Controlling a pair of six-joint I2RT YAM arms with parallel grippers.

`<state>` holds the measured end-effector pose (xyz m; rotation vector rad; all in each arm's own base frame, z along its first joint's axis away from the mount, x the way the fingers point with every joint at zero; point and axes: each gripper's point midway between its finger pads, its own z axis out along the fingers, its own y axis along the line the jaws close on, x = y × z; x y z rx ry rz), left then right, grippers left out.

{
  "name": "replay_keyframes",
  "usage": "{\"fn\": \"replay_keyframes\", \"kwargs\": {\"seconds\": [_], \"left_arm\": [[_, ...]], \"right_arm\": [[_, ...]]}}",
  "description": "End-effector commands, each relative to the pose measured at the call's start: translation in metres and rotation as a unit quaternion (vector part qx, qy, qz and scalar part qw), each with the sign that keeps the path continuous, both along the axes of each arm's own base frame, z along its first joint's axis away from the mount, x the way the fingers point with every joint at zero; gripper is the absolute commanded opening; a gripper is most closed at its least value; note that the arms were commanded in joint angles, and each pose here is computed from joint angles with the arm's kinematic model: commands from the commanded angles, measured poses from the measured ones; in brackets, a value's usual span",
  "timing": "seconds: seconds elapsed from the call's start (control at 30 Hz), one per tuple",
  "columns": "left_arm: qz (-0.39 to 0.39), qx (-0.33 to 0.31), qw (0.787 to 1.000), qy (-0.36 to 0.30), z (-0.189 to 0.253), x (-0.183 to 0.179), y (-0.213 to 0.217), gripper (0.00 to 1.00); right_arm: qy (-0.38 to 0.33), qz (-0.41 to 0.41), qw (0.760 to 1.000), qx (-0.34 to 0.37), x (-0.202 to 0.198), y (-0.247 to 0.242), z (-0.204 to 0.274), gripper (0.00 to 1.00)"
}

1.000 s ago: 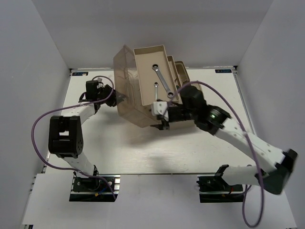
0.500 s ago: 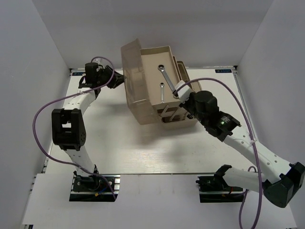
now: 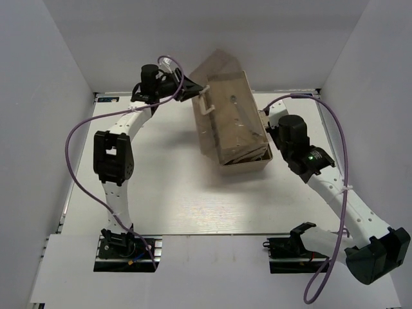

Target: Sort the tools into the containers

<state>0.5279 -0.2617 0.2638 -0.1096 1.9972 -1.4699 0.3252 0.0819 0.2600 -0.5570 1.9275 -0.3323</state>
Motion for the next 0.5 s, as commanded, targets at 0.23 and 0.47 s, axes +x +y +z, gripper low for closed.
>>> {"fn": "replay_keyframes", "kwargs": {"seconds": [0.23, 0.47], "left_arm": [[0.007, 0.017, 0.996, -0.09, 0.096, -0.035, 0.014, 0.65], [0.075, 0.111, 0.989, -0.063, 0.051, -0.103, 0.065, 0.72]], "right_arm": [[0.097, -0.024, 0.993, 0.059, 0.01, -0.011, -0.038, 0.41], [0.167, 0.037, 0.979, 0.115, 0.013, 0.01, -0.064, 0.4]]}}
